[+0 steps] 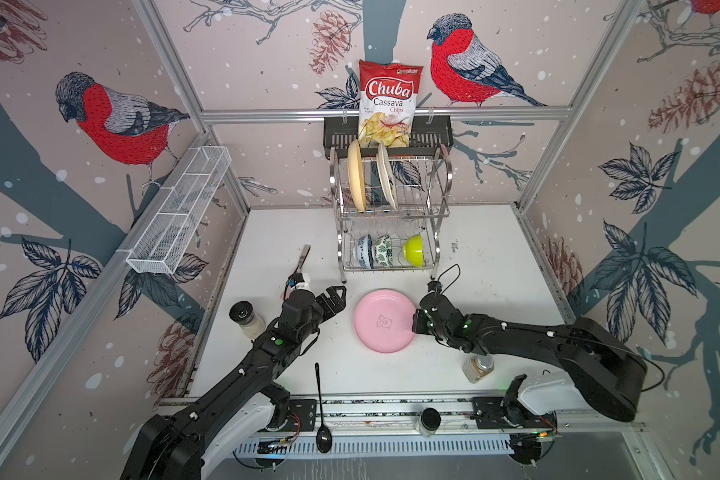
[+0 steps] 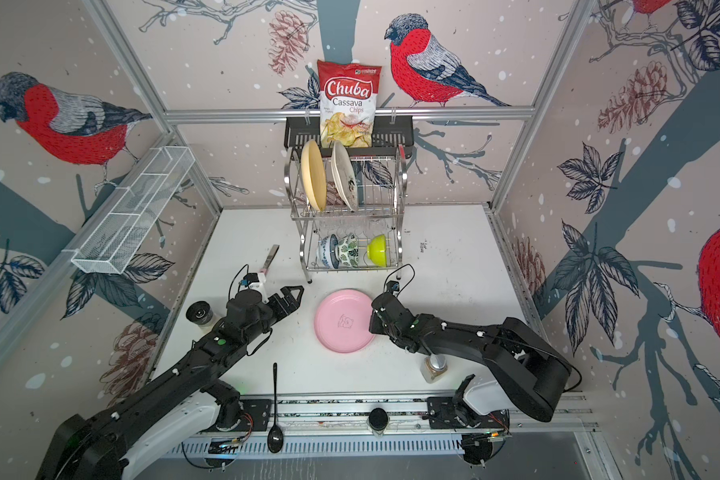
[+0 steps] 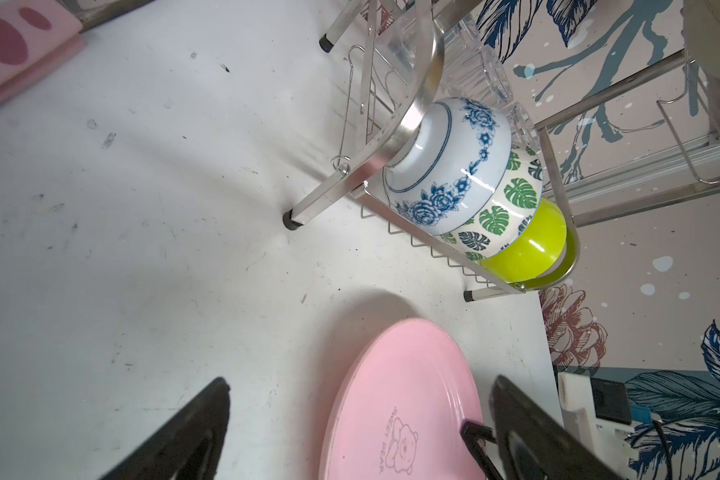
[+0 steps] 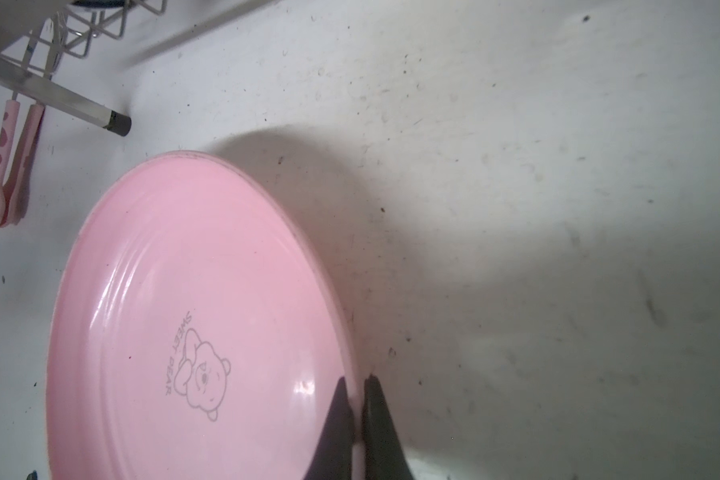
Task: Unload the mixed dishes from the dish rack
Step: 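Open the right gripper and draw both grippers back from the pink plate, then raise the right gripper and reach toward the white plate in the rack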
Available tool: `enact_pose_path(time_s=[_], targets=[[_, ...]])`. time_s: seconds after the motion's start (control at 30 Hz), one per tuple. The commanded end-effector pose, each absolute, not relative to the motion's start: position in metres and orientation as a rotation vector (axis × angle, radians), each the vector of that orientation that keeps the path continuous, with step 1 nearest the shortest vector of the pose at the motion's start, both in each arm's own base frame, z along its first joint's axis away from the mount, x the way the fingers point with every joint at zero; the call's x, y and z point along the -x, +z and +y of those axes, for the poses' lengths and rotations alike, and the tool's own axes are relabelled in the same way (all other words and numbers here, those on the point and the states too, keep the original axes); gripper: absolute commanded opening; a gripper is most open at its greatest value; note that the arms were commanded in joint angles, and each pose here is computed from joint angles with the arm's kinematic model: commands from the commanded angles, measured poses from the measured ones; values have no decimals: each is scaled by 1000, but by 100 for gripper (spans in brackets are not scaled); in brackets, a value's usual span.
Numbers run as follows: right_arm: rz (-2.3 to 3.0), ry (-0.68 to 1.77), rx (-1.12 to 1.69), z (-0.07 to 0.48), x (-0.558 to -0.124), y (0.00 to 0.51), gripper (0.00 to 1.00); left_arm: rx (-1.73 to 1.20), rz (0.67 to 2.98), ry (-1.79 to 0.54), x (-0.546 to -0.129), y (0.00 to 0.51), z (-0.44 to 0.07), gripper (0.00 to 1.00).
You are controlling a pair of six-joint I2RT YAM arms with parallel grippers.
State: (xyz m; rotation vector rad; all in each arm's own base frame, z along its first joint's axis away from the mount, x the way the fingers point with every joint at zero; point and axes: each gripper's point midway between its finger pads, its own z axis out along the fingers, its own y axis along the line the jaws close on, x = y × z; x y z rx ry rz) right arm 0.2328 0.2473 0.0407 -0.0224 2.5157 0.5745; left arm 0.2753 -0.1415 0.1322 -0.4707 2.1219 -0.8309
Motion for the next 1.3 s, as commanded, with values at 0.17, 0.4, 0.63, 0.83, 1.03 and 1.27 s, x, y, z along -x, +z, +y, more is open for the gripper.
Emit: enact_pose_path(time_s=[0.17,0.4,0.63,0.83,1.03,1.27], targets=[[2537,585,2,259,-240,38,0,504,2116,-840,-273,123,-139,96],[2595,617,34,272,-235,24,10,531,2115,-839,-264,113,-133,96],[2563,625,20,268,-237,33,37,540,2139,-841,-262,104,-134,96],[2465,638,9,256,-239,69,53,529,2132,-849,-264,106,-135,96],[2312,643,-13,229,-235,130,58,506,2103,-810,-272,117,-133,96],[2103,681,-60,189,-222,201,60,469,2082,-845,-281,131,-142,96]])
